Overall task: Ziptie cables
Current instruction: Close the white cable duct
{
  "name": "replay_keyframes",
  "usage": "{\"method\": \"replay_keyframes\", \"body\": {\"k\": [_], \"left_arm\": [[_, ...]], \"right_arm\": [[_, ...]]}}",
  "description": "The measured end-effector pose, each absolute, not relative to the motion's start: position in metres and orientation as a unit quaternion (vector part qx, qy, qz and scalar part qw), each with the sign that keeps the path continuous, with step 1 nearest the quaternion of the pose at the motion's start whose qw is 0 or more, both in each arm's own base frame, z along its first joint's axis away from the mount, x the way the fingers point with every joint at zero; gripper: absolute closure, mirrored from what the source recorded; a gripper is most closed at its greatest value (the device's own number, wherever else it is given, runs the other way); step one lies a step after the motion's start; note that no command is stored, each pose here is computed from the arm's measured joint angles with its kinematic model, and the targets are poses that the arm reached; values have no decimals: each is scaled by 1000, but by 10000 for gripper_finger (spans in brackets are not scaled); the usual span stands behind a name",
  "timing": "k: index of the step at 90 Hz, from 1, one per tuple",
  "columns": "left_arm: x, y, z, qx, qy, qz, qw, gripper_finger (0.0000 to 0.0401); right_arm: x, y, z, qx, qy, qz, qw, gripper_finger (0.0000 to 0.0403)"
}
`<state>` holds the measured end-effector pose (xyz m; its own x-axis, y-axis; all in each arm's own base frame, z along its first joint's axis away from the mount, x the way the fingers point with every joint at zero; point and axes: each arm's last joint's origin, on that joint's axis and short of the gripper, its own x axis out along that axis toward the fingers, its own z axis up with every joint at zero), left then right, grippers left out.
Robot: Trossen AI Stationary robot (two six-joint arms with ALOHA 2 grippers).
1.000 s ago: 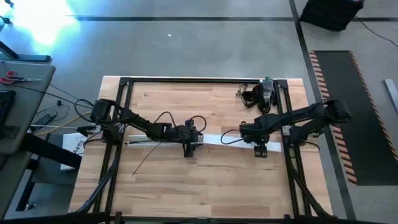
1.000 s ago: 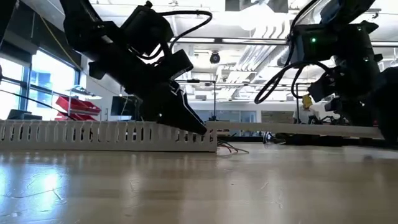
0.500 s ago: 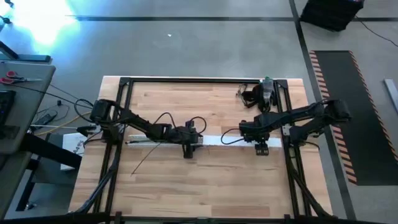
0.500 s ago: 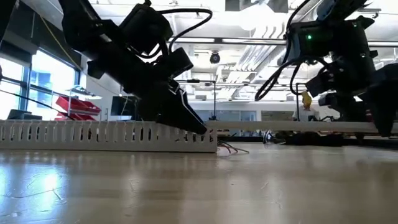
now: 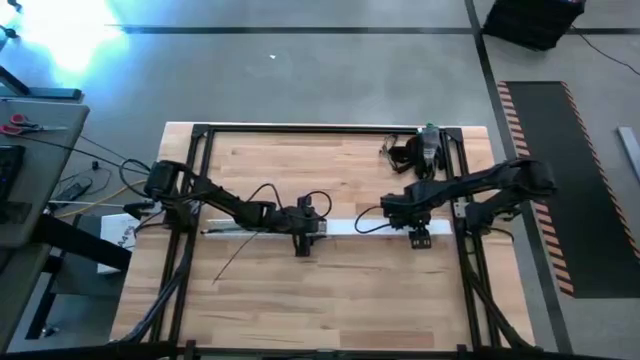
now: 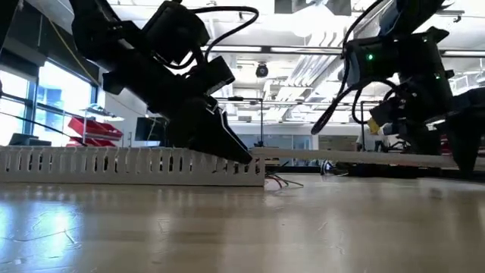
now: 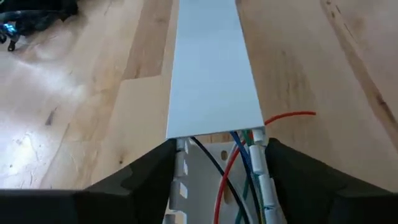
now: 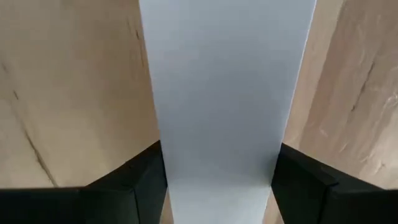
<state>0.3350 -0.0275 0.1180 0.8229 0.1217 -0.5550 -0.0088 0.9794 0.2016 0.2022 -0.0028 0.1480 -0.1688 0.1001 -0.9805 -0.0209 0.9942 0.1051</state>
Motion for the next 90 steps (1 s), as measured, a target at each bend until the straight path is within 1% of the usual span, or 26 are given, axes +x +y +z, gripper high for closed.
{"method": "replay_keyframes", "body": {"k": [12, 24, 52, 75, 90], "left_arm": [[335, -27, 120, 93, 293, 31, 951, 134], [334, -27, 123, 93, 290, 31, 952, 120], [328, -28, 115, 81, 344, 11, 935, 119], [327, -28, 115, 84, 345, 18, 935, 119], [327, -28, 115, 83, 345, 23, 935, 119]], "right_arm": [[203, -3, 145, 24, 769, 52, 637, 186], [203, -3, 144, 23, 770, 53, 635, 186], [202, -2, 145, 22, 772, 55, 633, 186], [204, -2, 150, 30, 776, 53, 628, 186], [212, -2, 160, 34, 768, 48, 638, 186]]}}
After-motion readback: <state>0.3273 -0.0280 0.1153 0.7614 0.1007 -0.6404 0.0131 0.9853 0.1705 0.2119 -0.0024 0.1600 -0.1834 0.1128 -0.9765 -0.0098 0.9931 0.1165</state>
